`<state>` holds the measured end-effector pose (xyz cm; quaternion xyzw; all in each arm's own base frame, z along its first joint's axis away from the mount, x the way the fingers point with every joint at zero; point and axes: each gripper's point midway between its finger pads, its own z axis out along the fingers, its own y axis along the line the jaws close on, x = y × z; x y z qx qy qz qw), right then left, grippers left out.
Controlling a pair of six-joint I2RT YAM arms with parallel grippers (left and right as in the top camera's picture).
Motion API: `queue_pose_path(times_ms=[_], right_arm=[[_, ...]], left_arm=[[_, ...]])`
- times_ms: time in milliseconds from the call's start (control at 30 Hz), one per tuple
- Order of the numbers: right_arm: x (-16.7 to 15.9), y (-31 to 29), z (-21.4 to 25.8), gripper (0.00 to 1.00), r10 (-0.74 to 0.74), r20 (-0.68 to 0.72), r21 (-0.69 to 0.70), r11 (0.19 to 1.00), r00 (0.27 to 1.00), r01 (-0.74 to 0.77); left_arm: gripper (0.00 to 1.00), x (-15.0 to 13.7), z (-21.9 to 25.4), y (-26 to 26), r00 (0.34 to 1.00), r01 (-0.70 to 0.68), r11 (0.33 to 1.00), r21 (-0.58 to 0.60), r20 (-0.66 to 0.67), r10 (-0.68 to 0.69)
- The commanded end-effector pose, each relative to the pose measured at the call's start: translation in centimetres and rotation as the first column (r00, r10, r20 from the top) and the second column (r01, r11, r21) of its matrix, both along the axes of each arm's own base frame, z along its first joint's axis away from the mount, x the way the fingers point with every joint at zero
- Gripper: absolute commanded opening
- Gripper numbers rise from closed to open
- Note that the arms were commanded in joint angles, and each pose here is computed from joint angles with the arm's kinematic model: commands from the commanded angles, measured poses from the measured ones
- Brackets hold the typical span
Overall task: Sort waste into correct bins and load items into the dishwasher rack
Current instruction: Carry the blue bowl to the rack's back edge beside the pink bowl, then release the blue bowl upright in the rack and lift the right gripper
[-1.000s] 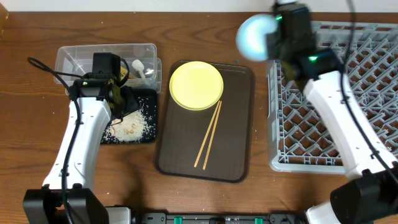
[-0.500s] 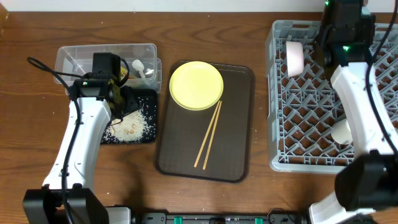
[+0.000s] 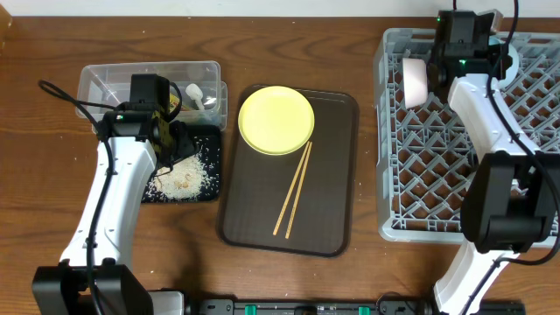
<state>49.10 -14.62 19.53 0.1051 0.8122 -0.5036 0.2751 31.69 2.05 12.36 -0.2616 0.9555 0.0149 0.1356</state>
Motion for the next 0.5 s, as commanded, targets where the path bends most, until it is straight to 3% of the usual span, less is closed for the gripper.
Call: queue_pose_path(times_ms=[0,233,467], right_arm=[[0.2,0.2,0.1,0.01,-0.021,0.041,0.004,1.0,0.999,0.021],[1.2,2.9,-1.5,0.01,0.078,0.012,0.083,0.993,0.997,-0.078],[0.3,2.0,0.4,0.01,-0.023,0.089,-0.001,1.0,0.996,0.023]], left_arm=[[0.71,-0.2,0.1,0.5,1.0,-0.014,1.0,0.018,-0.003,0.014],[0.71,-0.2,0.1,0.5,1.0,-0.014,1.0,0.018,-0.003,0.014],[0.71,-0.2,0.1,0.5,1.0,-0.014,1.0,0.018,-0.003,0.014]])
